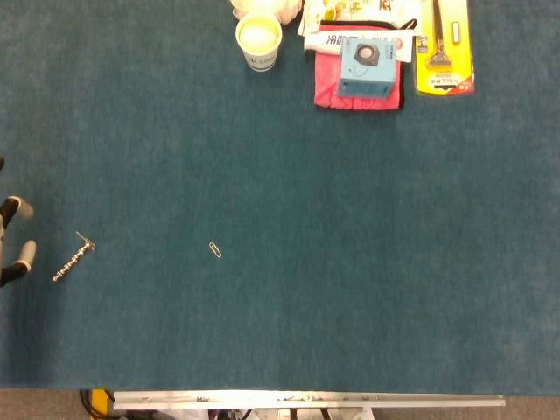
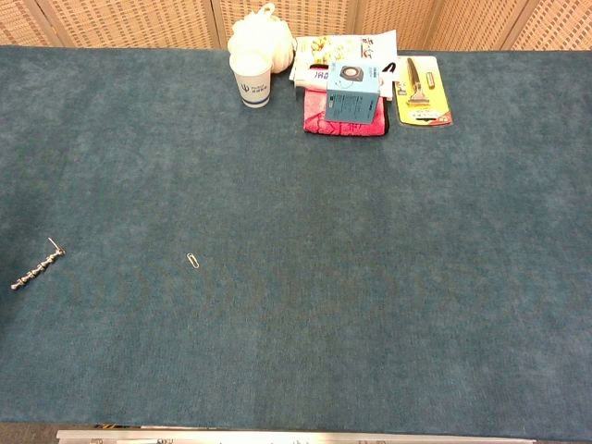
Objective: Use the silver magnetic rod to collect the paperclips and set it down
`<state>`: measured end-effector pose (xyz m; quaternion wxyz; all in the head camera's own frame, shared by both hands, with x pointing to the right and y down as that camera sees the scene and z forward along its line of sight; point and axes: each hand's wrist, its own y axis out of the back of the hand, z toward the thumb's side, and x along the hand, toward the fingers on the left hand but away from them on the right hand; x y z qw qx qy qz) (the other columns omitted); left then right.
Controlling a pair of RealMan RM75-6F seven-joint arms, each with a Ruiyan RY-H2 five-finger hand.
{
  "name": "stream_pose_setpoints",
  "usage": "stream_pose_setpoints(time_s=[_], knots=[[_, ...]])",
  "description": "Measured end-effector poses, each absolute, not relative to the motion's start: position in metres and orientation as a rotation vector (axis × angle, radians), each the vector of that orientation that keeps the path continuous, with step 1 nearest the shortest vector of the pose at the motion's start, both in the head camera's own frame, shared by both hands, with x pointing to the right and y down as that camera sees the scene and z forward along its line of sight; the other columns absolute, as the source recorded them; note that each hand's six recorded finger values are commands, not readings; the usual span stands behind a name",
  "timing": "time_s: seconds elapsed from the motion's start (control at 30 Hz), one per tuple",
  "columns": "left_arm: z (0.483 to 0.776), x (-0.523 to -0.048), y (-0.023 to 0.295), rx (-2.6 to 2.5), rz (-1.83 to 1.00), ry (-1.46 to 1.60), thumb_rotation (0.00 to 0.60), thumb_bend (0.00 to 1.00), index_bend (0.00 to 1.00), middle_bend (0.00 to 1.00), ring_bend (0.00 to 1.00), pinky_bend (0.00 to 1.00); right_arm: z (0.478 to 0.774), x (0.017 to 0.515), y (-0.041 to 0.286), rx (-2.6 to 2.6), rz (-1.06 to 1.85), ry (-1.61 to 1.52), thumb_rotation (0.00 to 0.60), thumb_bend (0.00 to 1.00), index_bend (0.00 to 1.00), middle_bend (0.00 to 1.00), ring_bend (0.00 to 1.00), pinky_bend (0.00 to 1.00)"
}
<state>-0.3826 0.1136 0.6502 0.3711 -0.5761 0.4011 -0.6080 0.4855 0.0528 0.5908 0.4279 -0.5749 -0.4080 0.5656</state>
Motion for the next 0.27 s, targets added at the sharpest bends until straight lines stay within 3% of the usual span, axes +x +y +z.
stream_pose_setpoints(time_s=[0.27], knots=[[0.6438,-0.3913,0.1219,-1.478,-1.537,1.063,0.600,0.32,0.46,0.10,0.05,0.19,0.5977,0.4884,0.0527,-1.428,1.442,-1.005,0.600,0.00,0.32,0.26,0.21,0.36]])
